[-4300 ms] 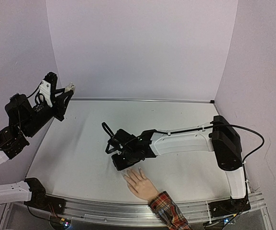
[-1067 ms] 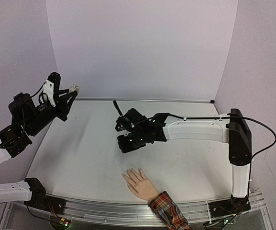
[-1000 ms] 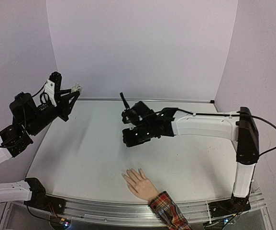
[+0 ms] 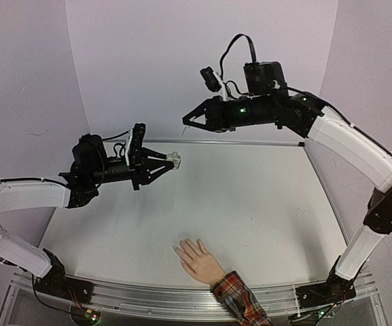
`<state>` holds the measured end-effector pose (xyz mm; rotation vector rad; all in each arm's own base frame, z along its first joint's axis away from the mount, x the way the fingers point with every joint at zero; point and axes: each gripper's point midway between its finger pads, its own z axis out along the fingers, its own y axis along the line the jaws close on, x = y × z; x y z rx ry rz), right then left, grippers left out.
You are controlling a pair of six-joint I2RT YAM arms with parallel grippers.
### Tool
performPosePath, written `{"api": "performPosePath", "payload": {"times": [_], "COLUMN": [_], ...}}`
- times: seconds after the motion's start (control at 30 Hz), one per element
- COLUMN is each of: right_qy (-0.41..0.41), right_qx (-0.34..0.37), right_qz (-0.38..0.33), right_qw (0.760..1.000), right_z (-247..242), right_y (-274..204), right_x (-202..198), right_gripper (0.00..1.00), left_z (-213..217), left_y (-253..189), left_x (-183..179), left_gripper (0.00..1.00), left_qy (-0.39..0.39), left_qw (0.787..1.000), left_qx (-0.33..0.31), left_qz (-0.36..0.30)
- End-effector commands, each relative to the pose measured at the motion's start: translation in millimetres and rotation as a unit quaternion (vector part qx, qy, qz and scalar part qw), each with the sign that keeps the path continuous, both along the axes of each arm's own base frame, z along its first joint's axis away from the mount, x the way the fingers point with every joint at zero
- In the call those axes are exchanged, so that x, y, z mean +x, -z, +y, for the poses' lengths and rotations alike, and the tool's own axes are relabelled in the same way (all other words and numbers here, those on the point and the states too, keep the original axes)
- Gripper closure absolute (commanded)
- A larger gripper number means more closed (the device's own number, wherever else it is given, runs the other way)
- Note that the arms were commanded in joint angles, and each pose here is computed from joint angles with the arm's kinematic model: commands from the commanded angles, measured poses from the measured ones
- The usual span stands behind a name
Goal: Paint the nails
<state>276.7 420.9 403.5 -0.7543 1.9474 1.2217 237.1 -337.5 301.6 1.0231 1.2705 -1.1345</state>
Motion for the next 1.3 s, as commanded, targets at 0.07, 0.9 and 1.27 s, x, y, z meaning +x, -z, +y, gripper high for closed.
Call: {"api": "performPosePath", "payload": {"times": [0.07, 0.9, 1.27], "right_qy": [-0.021, -0.006, -0.018], "right_qx": [-0.009, -0.040, -0.036], "right_qz": [0.008, -0.004, -0.015], "right_qw": [1.000, 0.999, 0.999], "right_z": [19, 16, 23], "right_y": [12, 22, 14], "right_x": [-4, -3, -9], "right_gripper": [1.00, 1.00, 1.00], "left_z": [0, 3, 0], "left_y": [-41, -45, -44], "left_x": [-4, -3, 0], "left_gripper": [1.00, 1.00, 1.00], "left_qy": [0.014, 0.002, 0.004], "left_qw": [0.998, 0.998, 0.999], "left_qx": [-0.048, -0.045, -0.042], "left_qz": [-0.043, -0.037, -0.026]}}
